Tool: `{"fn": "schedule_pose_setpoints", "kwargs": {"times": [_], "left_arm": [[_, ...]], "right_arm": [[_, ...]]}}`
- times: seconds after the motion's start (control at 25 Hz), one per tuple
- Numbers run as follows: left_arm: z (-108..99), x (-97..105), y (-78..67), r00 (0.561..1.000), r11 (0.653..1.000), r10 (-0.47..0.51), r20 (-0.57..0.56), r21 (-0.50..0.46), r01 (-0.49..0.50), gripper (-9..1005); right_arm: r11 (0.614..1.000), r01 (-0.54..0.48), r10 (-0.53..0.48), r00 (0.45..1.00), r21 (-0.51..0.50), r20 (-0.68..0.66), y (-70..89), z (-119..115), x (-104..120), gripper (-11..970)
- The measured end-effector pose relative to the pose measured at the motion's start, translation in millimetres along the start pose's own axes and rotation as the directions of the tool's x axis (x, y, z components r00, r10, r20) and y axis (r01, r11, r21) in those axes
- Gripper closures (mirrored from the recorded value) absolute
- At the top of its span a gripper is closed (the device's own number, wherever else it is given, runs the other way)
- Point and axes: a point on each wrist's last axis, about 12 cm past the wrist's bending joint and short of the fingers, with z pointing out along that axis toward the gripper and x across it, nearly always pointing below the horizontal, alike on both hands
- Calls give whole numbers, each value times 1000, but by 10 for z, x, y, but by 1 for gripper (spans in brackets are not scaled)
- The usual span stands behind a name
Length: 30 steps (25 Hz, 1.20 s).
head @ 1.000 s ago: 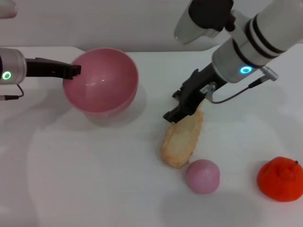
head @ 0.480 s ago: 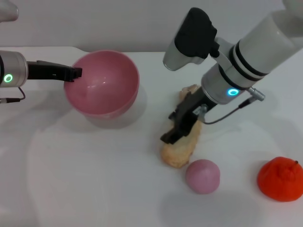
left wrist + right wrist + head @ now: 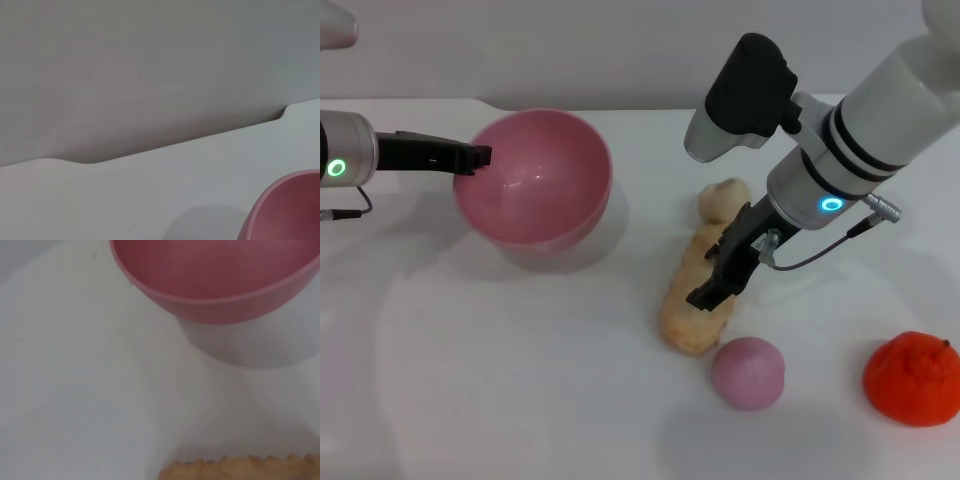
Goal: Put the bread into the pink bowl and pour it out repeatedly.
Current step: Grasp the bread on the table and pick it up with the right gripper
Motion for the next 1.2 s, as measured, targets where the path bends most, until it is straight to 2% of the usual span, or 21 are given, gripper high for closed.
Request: {"fn": "schedule_pose_setpoints", "kwargs": {"times": [0.6,1.2], "left_arm": [[21,5,-34,1000,1000,10,-5,13,-10,947],[24,-4,-56,1000,1000,13,-8,24,-13,947]], "right_arm": [[999,-33,34,999,7,-5,23,56,26,279],[997,-6,9,999,71,-42,105,231,7,280]]}}
